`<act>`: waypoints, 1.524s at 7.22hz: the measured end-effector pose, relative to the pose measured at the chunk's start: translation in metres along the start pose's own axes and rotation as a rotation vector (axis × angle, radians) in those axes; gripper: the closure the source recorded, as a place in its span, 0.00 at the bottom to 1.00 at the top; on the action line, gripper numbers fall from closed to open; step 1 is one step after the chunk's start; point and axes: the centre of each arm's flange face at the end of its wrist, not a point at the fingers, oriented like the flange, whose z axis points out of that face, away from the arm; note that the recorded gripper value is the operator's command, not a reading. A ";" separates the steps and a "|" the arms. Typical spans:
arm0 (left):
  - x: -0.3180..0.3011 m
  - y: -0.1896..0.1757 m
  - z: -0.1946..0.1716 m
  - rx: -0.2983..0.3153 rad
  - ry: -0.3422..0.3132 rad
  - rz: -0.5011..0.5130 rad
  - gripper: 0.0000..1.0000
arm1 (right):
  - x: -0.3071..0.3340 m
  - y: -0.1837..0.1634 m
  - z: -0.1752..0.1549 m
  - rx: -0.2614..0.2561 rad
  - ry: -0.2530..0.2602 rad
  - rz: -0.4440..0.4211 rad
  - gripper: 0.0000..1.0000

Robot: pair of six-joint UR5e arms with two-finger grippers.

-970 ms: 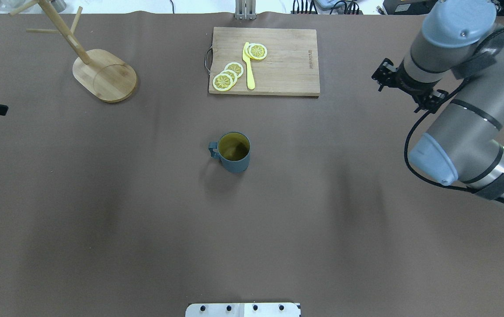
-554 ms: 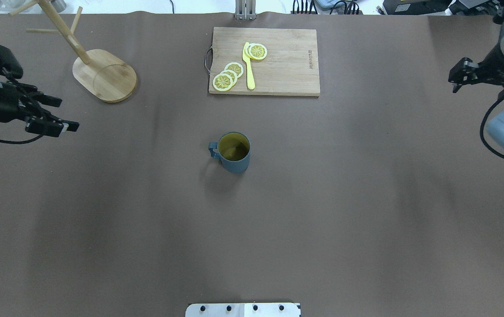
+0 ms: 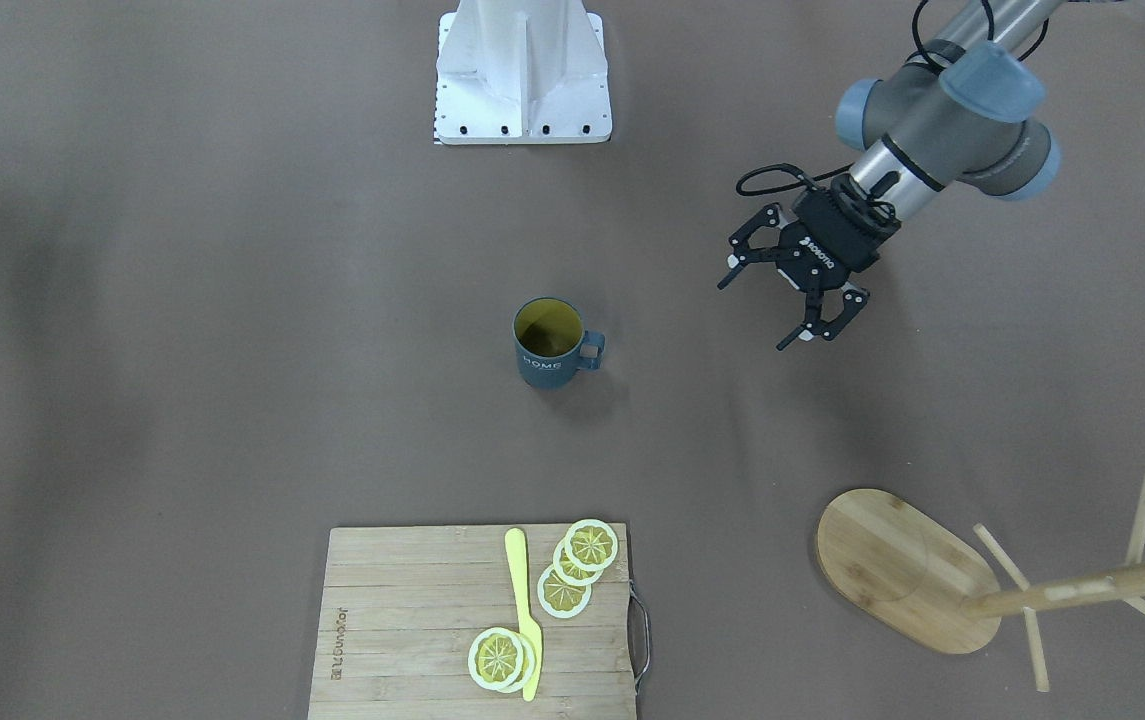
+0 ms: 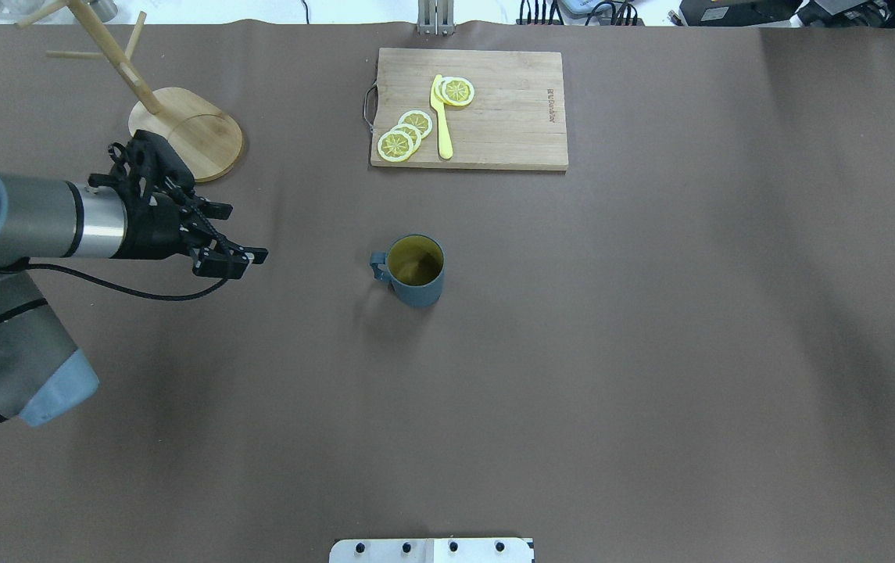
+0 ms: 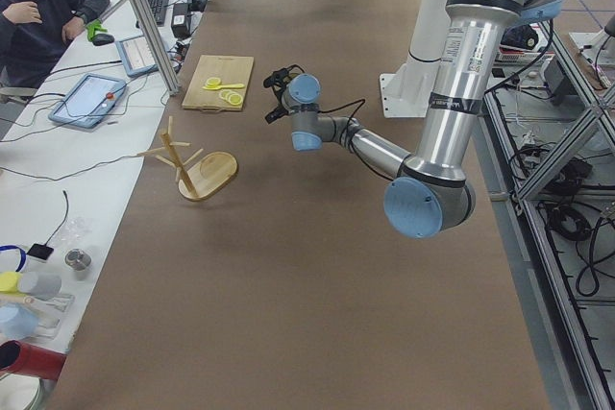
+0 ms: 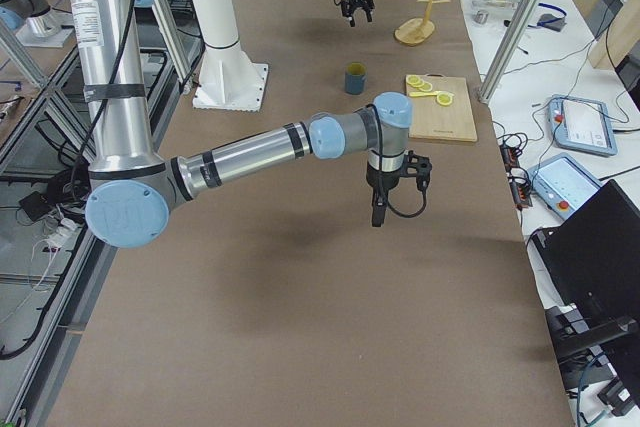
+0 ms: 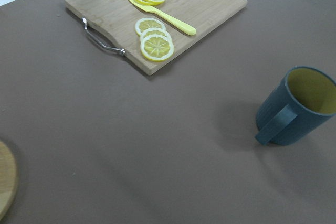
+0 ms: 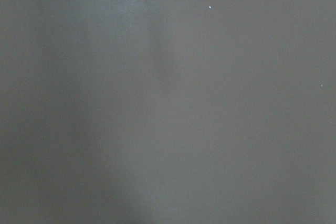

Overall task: Hang cup on storage rack
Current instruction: 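Move the left gripper to the blue mug's handle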

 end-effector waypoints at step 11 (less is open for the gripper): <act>0.084 0.013 0.116 0.107 -0.112 0.038 0.18 | 0.169 0.088 0.014 -0.026 -0.102 -0.131 0.00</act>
